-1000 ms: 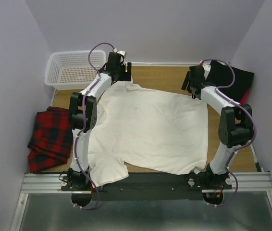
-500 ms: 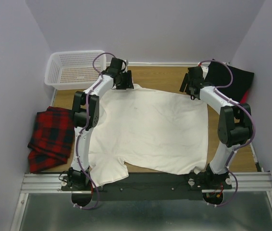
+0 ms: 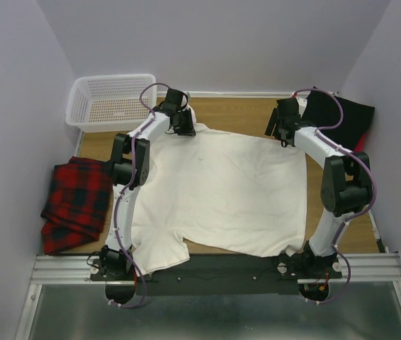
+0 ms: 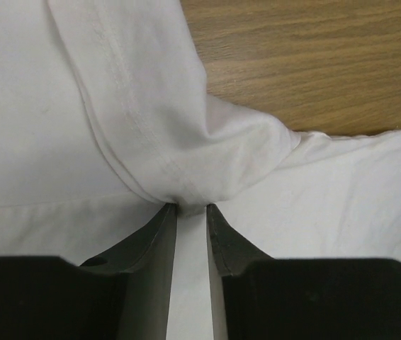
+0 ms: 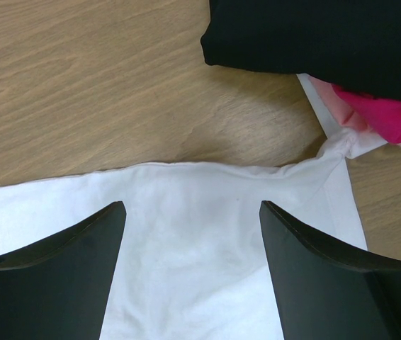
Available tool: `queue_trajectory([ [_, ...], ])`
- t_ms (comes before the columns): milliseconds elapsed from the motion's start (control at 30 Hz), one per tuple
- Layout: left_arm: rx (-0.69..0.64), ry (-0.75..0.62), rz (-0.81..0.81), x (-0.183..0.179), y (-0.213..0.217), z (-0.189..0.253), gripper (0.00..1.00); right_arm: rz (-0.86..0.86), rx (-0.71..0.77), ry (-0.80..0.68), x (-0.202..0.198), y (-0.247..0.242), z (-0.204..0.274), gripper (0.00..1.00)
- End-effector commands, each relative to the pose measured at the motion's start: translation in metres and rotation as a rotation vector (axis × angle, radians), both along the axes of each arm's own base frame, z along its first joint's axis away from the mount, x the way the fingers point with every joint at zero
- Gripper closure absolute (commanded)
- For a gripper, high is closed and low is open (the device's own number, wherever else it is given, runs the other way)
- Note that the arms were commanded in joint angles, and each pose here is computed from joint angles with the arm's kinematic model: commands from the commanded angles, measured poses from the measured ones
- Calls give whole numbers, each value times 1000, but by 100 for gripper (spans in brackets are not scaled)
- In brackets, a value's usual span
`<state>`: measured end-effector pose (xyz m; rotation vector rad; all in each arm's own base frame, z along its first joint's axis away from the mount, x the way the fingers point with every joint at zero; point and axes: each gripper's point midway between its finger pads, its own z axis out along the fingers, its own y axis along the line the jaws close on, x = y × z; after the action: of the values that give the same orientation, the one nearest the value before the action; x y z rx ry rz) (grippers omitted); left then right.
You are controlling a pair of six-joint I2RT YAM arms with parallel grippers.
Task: Fold and stack the t-shirts
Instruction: Flatten out the tshirt
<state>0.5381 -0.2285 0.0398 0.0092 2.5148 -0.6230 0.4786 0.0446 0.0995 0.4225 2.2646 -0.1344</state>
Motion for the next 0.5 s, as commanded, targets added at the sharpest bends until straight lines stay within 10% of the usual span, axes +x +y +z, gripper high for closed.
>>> queue_trajectory([
  [0, -36, -38, -16, 11, -11, 12, 80, -5, -32, 21, -2, -4, -2, 16],
  [100, -40, -64, -22, 18, -15, 18, 100, -5, -32, 24, -3, -5, -3, 16],
  [467, -71, -262, -103, 33, -53, 71, 100, -23, -61, 29, -8, -11, -3, 16],
])
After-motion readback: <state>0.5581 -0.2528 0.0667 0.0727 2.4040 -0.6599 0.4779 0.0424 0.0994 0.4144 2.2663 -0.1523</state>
